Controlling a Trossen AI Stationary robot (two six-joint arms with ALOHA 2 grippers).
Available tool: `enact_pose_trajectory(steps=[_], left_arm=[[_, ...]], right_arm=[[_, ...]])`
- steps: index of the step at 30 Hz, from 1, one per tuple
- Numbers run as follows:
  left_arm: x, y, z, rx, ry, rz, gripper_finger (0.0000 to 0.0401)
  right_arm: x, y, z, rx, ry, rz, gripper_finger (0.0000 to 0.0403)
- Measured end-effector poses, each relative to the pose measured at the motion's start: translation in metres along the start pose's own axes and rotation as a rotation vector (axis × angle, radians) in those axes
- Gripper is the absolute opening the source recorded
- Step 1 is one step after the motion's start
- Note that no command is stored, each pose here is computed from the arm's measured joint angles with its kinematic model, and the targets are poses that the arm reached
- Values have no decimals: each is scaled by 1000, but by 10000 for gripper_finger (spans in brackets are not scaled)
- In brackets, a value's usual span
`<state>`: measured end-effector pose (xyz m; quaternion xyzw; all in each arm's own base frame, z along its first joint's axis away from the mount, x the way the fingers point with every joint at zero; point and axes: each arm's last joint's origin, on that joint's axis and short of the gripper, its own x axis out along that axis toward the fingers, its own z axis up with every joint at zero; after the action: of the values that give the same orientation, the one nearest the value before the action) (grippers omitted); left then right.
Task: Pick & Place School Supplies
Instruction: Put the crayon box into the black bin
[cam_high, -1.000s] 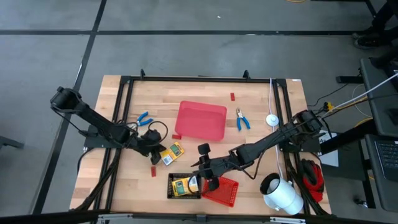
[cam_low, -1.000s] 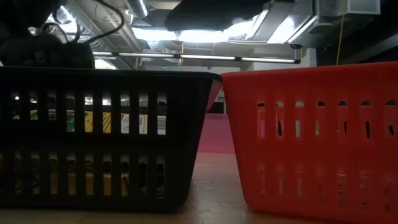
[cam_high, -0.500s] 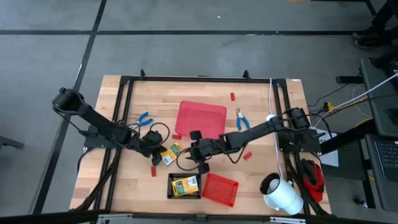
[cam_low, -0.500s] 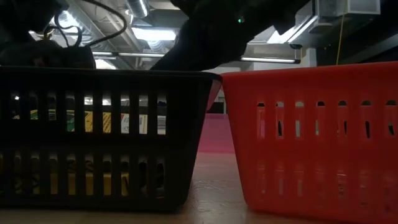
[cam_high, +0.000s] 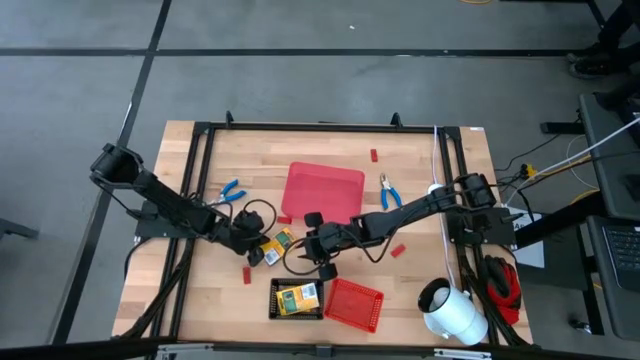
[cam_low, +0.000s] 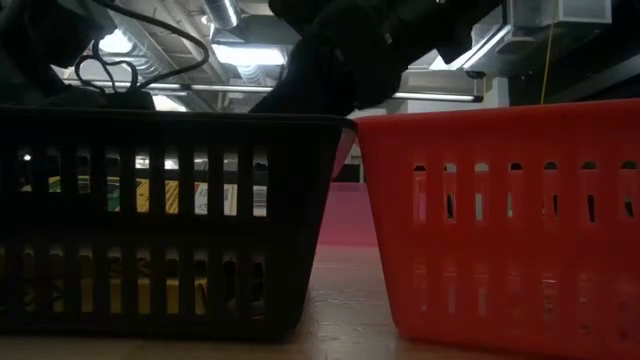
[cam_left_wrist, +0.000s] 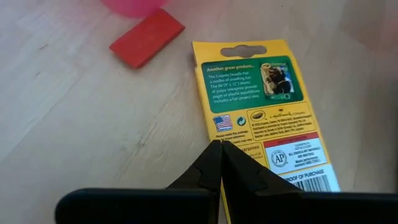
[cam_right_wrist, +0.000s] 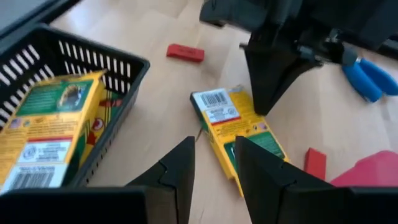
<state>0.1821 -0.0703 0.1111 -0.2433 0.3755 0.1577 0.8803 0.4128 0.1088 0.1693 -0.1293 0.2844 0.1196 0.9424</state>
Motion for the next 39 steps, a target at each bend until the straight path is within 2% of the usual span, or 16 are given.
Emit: enact_pose_trajectory(steps=[7, 13, 18, 25, 39], left_arm=[[5, 3, 1, -5, 0, 18, 6], [8, 3, 1, -2, -5, 25, 6], [11, 3, 0, -2, -10, 28, 6], [14, 3, 0, -2, -10, 29, 6], [15, 5, 2, -3, -1, 28, 6]], right_arm=[[2, 0, -1, -9, -6, -2, 119], [16, 3, -17, -25, 49, -1, 119], [27, 4, -30, -36, 107, -76, 119], [27, 1, -30, -63, 119, -154, 119], [26, -1, -34, -71, 156, -153, 119]])
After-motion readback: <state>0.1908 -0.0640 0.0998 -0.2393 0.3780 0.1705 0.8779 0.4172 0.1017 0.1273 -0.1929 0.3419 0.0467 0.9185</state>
